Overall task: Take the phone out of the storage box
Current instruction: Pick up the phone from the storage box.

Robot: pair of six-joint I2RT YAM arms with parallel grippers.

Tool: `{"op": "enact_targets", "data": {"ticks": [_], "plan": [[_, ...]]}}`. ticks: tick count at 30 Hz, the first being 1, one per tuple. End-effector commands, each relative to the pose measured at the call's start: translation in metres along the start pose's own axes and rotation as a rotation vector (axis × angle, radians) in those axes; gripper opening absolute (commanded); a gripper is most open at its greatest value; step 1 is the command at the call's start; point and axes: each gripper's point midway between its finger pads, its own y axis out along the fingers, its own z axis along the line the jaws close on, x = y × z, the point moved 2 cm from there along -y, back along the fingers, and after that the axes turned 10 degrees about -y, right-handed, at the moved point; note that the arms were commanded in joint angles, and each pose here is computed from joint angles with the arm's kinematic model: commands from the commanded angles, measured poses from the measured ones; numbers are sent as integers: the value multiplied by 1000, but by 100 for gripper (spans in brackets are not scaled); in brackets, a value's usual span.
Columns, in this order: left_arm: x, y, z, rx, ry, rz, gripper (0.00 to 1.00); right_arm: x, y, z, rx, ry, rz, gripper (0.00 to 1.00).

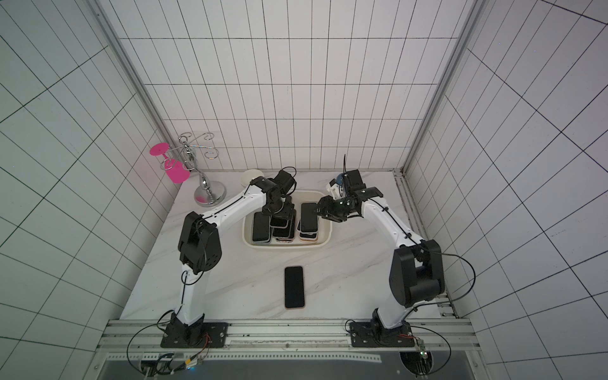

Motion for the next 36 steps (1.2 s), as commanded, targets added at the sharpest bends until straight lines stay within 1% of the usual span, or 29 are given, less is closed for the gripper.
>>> {"op": "enact_targets", "data": {"ticks": [1,4,8,11,14,19,24,32,36], "plan": [[1,-27,-5,-67,29,-26,28,39,0,10,97,40,-49,55],[-2,-39,-9,-115,36,-25,28,58,14,16,175,63,-22,52],[-7,-47,-14,-163,43,-13,28,63,35,18,243,78,26,52],[-9,-49,-17,-185,45,-4,29,57,49,21,254,59,55,52],[-11,-50,-21,-198,48,4,29,48,64,18,258,71,92,53],[-14,-50,-25,-207,62,9,29,42,78,22,287,62,109,54],[-15,-52,-29,-221,67,11,28,30,92,24,294,64,153,54],[-17,-57,-32,-237,76,7,28,13,106,25,288,63,204,50],[-17,-61,-33,-250,83,2,28,7,107,29,313,49,223,44]]}}
